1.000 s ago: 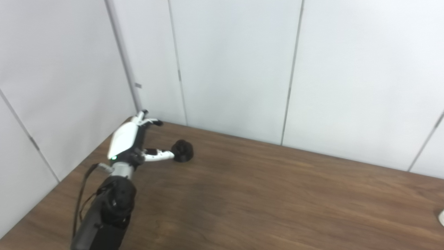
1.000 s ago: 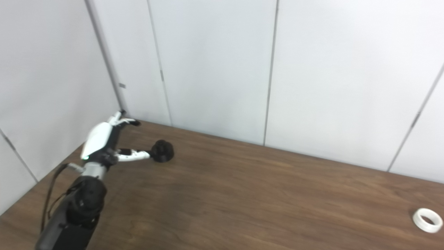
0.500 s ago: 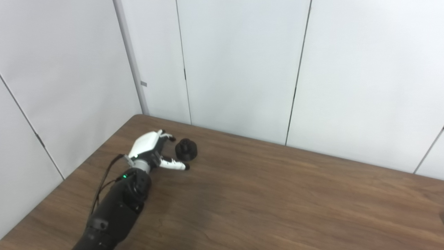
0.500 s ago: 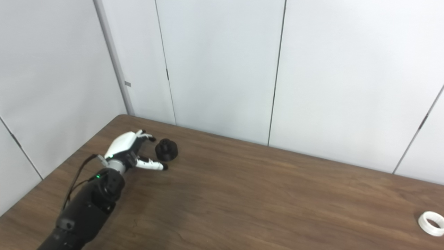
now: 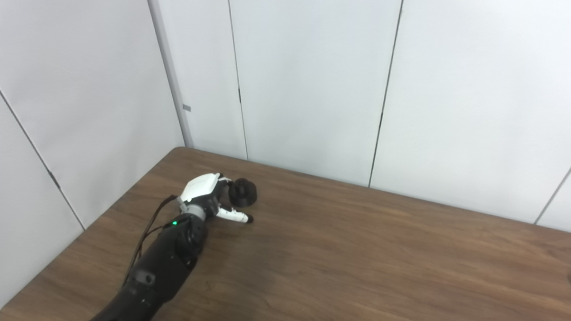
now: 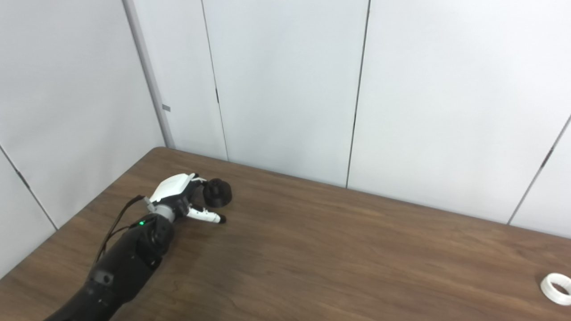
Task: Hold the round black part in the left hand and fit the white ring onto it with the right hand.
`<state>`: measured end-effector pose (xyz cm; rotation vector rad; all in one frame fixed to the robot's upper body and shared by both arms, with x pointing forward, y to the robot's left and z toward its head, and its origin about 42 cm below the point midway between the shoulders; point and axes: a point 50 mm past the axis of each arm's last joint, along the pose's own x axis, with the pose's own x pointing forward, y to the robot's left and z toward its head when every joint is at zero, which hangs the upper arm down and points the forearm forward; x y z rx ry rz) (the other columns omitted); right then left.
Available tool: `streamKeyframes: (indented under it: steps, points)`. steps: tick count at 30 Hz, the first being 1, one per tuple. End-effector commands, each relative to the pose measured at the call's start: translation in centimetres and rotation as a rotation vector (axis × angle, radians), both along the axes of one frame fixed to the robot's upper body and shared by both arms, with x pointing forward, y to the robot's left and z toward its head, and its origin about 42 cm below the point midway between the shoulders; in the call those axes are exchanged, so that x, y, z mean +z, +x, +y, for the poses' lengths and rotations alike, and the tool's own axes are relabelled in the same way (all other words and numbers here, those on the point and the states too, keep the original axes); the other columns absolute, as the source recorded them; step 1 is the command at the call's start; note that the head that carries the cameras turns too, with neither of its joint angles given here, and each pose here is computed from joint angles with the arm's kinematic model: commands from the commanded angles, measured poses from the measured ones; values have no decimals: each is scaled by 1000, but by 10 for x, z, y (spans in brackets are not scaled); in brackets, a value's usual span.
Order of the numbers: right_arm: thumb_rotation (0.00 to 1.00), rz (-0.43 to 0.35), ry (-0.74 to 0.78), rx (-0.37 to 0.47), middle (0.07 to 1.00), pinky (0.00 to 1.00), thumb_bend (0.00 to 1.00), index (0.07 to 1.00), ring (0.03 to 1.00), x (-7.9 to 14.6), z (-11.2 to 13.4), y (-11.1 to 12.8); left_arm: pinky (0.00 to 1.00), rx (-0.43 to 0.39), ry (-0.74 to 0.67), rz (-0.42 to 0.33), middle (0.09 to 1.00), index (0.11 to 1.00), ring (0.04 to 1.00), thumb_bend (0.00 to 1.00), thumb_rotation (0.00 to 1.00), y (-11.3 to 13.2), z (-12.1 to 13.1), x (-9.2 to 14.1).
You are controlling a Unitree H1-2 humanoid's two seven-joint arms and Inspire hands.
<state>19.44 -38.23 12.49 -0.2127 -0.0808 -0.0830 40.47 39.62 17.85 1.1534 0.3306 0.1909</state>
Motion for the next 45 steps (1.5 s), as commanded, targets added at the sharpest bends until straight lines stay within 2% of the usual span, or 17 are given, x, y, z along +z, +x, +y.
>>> streamKeyframes:
  steps: [1,5,9,14,17,19,20,21,22,24,31,42,45]
  points:
    - [347,-20,-30,-5,1000,871,338,935,985,11,-9,-3,1000,2,47,-78,1000,856,1000,1000,334,12,6,26]
    - [367,-16,-40,-11,1000,863,350,928,980,11,-11,-5,1000,7,32,-68,1000,858,1000,1000,347,11,5,22]
    - [320,-2,-30,-17,1000,880,334,929,988,13,-12,-8,1000,19,17,-62,1000,864,1000,1000,338,12,5,19]
    - [388,2,-49,-26,1000,872,376,924,983,15,-13,-10,1000,21,9,-64,1000,855,1000,1000,314,14,5,16]
    - [365,0,-54,-25,1000,892,360,924,985,15,-14,-11,1000,20,-9,-116,1000,742,1000,899,209,13,6,13]
    - [370,1,-67,-27,1000,873,355,925,974,16,-15,-11,1000,22,-14,-146,997,639,1000,798,101,12,7,11]
    - [371,1,-63,-26,1000,871,355,924,972,16,-15,-11,1000,22,-13,-163,990,617,1000,784,78,11,7,9]
    - [366,0,-58,-24,1000,872,351,924,974,15,-15,-11,1000,22,-10,-190,973,543,1000,627,64,10,7,7]
    - [361,0,-60,-24,1000,864,347,924,976,15,-15,-11,999,22,-9,-213,946,514,982,573,56,9,7,5]
    - [355,3,-61,-26,1000,849,342,926,971,15,-15,-11,1000,22,-6,-237,916,486,959,527,48,8,8,2]
    - [365,2,-61,-18,1000,878,336,936,982,16,-16,-12,1000,27,-13,-260,897,479,947,520,47,7,7,-2]
    - [357,-5,-53,-14,1000,877,328,926,975,16,-14,-13,1000,8,-27,-246,926,487,971,524,59,8,3,-7]
    - [350,-2,-57,-16,1000,868,317,928,970,16,-14,-13,1000,0,-27,-220,940,490,983,523,60,8,2,-7]
